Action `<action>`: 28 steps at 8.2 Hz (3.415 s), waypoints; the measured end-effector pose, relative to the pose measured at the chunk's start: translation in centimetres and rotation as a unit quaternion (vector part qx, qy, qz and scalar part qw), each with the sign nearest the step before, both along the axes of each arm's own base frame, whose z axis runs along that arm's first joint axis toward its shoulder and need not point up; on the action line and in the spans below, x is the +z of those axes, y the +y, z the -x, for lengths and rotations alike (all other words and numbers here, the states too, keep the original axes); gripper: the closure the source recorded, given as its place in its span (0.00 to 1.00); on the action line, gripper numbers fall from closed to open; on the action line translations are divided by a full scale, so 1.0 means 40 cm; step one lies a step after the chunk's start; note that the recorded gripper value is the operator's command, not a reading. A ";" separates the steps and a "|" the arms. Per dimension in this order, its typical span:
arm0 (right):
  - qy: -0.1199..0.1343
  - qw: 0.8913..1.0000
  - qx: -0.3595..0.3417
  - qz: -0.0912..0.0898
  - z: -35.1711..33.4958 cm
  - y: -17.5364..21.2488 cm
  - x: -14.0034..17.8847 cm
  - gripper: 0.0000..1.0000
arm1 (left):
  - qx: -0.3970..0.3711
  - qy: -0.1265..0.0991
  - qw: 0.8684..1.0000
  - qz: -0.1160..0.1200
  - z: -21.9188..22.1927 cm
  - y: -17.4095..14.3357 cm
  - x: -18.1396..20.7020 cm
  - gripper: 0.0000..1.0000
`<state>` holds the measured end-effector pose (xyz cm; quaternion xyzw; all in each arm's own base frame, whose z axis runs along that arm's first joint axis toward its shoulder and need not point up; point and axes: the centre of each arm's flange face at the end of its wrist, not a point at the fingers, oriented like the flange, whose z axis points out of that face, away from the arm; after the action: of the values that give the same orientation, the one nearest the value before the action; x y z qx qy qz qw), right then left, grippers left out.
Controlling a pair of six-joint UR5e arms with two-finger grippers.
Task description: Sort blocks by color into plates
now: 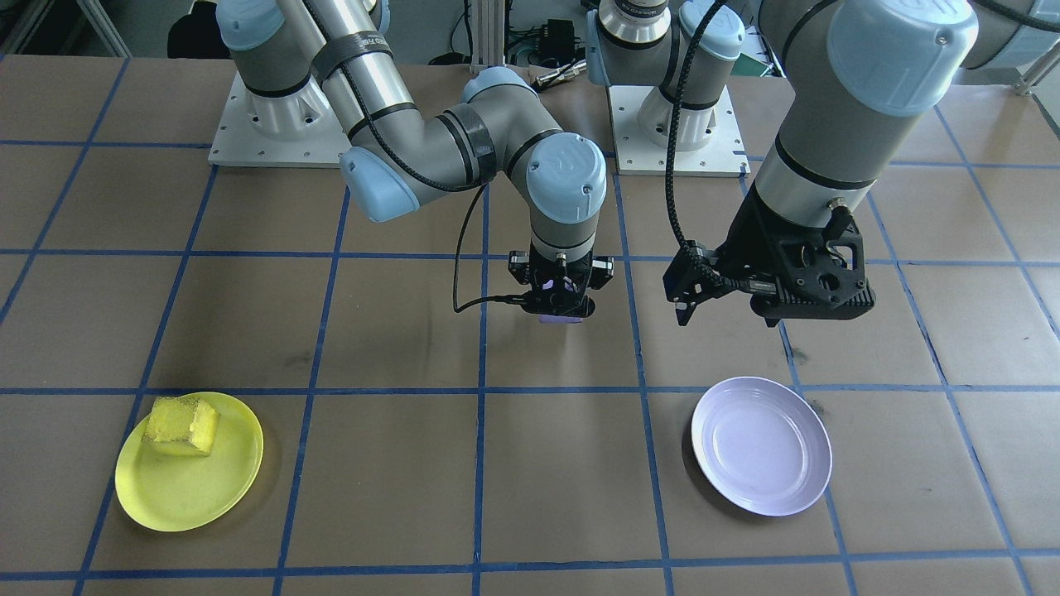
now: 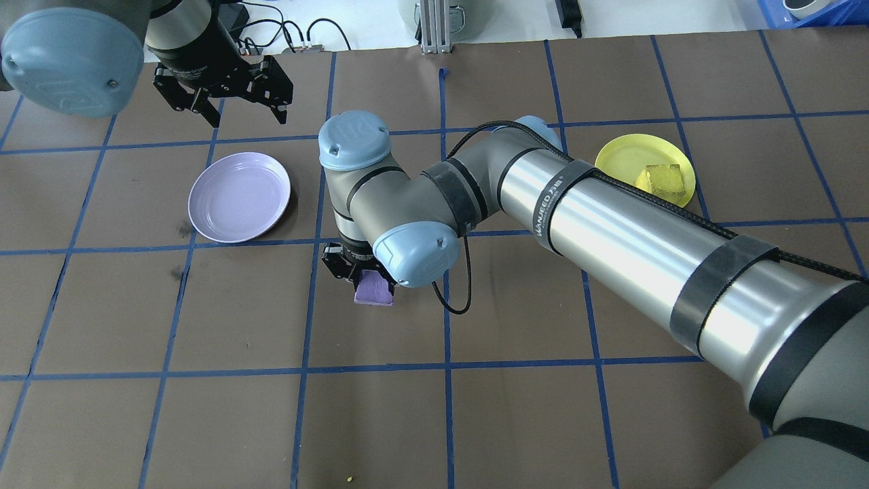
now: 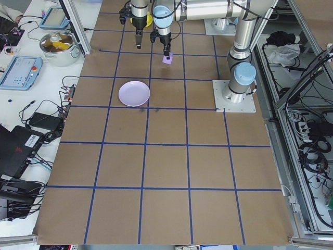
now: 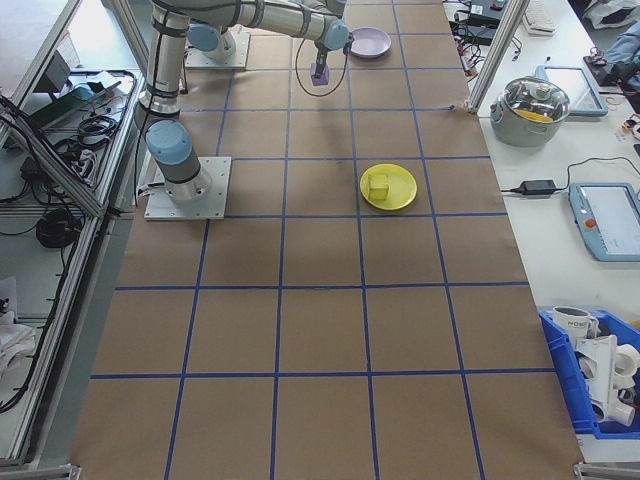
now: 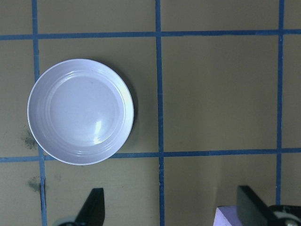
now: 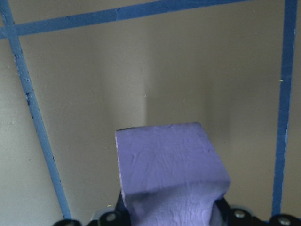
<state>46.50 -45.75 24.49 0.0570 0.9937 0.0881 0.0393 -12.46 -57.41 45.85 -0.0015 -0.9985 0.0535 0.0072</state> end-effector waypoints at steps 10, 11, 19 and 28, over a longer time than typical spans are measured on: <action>0.043 0.996 -0.055 0.063 0.366 -0.177 0.246 0.00 | -0.006 0.007 1.000 -0.022 0.028 -0.006 -0.055 0.00; 0.047 0.993 -0.076 0.073 0.457 -0.216 0.278 0.00 | -0.021 0.007 0.999 -0.038 0.070 0.006 -0.094 0.00; 0.084 0.994 -0.037 0.058 0.791 -0.091 0.577 0.00 | -0.114 -0.009 0.984 -0.135 0.337 0.126 -0.406 0.00; 0.041 0.994 0.061 0.085 0.778 0.024 0.686 0.00 | -0.168 -0.018 0.970 -0.176 0.412 0.201 -0.629 0.13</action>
<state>15.37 -44.80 51.95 -0.0035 1.0000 0.0028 -0.0018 -28.95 -49.36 20.67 -0.1684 -0.9778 -0.1247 -0.0021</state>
